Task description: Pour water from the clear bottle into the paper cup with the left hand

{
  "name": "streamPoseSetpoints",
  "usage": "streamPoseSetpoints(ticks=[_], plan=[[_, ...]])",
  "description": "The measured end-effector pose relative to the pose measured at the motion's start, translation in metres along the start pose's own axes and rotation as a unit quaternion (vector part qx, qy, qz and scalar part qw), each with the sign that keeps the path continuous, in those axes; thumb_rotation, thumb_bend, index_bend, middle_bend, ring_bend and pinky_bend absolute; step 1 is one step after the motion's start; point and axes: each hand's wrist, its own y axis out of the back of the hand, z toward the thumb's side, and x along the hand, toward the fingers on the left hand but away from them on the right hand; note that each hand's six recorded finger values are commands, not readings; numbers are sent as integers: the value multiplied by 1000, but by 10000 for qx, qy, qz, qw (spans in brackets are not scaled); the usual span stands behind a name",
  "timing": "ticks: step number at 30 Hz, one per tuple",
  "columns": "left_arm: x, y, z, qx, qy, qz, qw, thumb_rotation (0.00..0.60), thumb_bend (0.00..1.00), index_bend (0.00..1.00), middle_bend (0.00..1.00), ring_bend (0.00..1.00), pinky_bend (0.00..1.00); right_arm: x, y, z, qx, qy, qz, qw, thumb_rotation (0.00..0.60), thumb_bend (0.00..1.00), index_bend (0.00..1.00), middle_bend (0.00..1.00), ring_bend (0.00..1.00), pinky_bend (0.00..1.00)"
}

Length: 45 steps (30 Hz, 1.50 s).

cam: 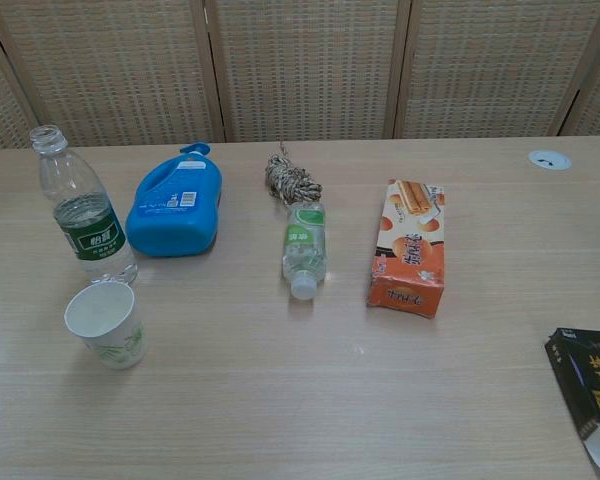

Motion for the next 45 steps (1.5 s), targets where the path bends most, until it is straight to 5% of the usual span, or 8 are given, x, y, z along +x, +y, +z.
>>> streamPoseSetpoints(ticks=[10, 20, 26, 31, 36, 45], plan=[[6, -7, -4, -49, 33, -144, 9999, 600, 155, 0, 0, 0, 0, 0, 1, 0, -42, 9, -7, 10000, 600, 0, 71, 0, 0, 0], [53, -37, -23, -522, -60, -474, 9975, 600, 137, 0, 0, 0, 0, -3, 0, -4, -70, -77, 15, 9999, 600, 0, 70, 0, 0, 0], [86, -64, -20, -1778, -271, -876, 9798, 600, 118, 0, 0, 0, 0, -7, -5, -4, -17, -125, 95, 9999, 600, 0, 71, 0, 0, 0], [122, -87, -7, -2797, -376, -1215, 9516, 600, 111, 0, 0, 0, 0, -9, -8, -5, -5, -155, 135, 9998, 600, 0, 70, 0, 0, 0], [160, -111, 25, -3145, -490, -1558, 9351, 600, 103, 0, 0, 0, 0, -11, -12, -7, 11, -185, 206, 9996, 600, 0, 70, 0, 0, 0], [178, -135, 52, -3422, -453, -1807, 9210, 600, 96, 0, 0, 0, 0, -15, -17, -8, 60, -233, 290, 9993, 600, 0, 70, 0, 0, 0]])
